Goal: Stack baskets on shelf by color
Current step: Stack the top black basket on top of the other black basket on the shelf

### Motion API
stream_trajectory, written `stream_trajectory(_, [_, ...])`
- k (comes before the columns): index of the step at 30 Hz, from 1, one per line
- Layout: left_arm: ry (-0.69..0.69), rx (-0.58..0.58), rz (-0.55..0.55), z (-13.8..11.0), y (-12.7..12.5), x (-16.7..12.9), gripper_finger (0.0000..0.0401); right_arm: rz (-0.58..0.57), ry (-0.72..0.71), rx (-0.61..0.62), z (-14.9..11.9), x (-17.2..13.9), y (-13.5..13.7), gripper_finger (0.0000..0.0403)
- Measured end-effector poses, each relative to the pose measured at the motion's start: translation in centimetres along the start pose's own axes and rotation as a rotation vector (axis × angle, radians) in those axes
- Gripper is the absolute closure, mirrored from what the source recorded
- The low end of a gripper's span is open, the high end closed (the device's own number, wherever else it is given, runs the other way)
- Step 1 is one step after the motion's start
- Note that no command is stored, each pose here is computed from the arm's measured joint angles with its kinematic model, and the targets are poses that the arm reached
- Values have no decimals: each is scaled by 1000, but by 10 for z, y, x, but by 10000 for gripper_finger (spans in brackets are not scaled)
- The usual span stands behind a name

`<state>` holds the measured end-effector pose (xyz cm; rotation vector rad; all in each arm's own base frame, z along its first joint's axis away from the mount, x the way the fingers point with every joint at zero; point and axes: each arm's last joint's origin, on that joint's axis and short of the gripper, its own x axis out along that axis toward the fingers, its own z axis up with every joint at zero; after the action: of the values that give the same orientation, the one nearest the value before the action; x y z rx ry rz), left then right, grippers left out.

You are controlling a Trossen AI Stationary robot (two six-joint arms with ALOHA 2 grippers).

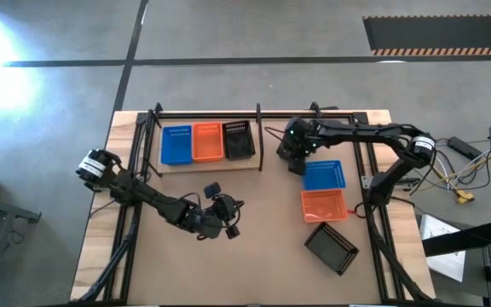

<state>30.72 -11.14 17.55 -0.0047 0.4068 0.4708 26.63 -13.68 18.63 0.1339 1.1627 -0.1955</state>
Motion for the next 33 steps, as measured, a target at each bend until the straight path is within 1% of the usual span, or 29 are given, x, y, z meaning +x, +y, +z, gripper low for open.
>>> stream_trajectory(3, [0, 0, 0, 0, 0, 0, 400, 3, 9, -7, -6, 6, 2, 241])
stream_trajectory(5, [0, 0, -1, 0, 0, 0, 400, 5, 15, -8, -10, 9, 2, 255])
stream_trajectory(7, [1, 1, 0, 0, 0, 0, 400, 6, 20, -14, -11, 10, 3, 275])
stream_trajectory(10, [0, 1, -1, 0, 0, 0, 400, -16, 19, -29, -10, 9, 6, 319])
stream_trajectory(13, [0, 1, -1, 0, 0, 0, 400, -95, 22, -65, -6, 6, 14, 373])
stream_trajectory(14, [0, 1, -2, 0, 0, 0, 400, -126, 26, -85, -5, 4, 17, 383])
stream_trajectory(17, [0, 3, -7, -1, -2, -2, 400, -234, 42, -144, -4, -5, 33, 389])
stream_trajectory(19, [-1, 6, -15, -1, -3, -4, 400, -290, 29, -165, -2, -18, 44, 391])
stream_trajectory(22, [-11, 14, -35, 1, -9, -8, 400, -335, -46, -182, 1, -45, 61, 392])
stream_trajectory(24, [-26, 50, -57, 6, -15, -13, 400, -369, -122, -191, 3, -66, 72, 392])
stream_trajectory(27, [-71, 139, -87, 17, -29, -24, 400, -428, -264, -204, 4, -101, 93, 393])
stream_trajectory(28, [-89, 172, -89, 21, -33, -28, 400, -427, -314, -214, 3, -113, 101, 393])
stream_trajectory(30, [-128, 231, -80, 30, -42, -38, 400, -386, -412, -249, 3, -134, 119, 393])
stream_trajectory(33, [-185, 295, -31, 43, -54, -54, 400, -273, -553, -327, 2, -157, 152, 393])
